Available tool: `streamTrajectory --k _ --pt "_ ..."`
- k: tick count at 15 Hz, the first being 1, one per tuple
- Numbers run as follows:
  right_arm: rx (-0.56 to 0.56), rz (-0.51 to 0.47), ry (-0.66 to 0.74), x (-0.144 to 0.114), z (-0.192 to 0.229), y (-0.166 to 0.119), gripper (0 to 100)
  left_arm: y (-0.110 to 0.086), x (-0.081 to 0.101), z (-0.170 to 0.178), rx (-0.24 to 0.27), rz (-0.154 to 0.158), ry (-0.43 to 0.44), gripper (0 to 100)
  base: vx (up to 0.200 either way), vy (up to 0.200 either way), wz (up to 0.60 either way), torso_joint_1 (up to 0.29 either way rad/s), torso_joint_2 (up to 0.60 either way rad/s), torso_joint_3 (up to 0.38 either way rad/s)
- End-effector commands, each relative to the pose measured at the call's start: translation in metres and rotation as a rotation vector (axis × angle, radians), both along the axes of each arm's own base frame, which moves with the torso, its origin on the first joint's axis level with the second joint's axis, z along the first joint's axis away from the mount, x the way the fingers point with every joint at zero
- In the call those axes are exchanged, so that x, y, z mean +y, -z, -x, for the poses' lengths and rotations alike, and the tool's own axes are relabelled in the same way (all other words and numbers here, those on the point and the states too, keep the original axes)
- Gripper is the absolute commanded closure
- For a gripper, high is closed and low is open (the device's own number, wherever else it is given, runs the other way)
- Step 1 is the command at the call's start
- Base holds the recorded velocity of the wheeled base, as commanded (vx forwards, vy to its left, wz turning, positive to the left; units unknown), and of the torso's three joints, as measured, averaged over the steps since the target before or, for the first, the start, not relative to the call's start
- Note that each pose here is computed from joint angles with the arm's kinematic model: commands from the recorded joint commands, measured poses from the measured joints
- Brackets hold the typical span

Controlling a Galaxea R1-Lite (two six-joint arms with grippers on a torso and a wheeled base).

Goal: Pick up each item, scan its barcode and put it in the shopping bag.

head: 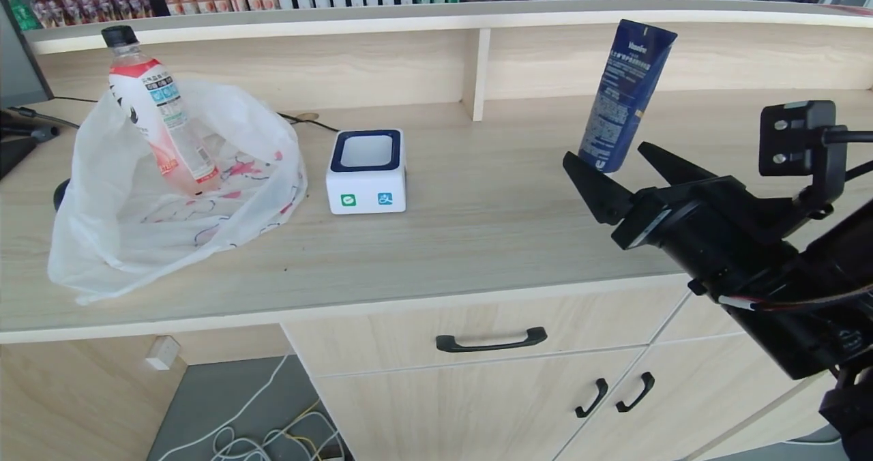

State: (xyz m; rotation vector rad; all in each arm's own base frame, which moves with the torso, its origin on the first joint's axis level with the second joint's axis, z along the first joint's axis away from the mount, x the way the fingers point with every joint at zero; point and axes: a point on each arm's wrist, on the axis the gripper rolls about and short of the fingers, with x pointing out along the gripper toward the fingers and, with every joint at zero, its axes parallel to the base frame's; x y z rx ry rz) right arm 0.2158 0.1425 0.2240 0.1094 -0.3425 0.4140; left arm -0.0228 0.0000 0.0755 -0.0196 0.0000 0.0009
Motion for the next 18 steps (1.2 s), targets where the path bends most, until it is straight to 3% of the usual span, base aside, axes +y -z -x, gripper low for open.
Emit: streamTrajectory --k 1,8,13,18 --pt "0.006 0.006 0.015 -0.003 -0.002 0.002 0 0.0 0.0 0.0 0.002 0.0 -0.001 0 0.0 0.0 0.0 0.0 0.0 0.0" --pt "0.015 0.085 0.092 -0.046 -0.022 0.011 0 0.0 0.0 0.0 0.002 0.0 -0.001 0 0.0 0.0 0.0 0.0 0.0 0.0" --pt "-0.013 0.084 0.163 -0.066 -0.045 -0.02 0 0.0 0.0 0.0 0.002 0.0 -0.001 0 0.0 0.0 0.0 0.0 0.0 0.0" --pt "0.077 0.151 0.147 -0.09 -0.068 -0.033 0 0.0 0.0 0.0 0.0 0.0 -0.001 0 0.0 0.0 0.0 0.0 0.0 0.0"
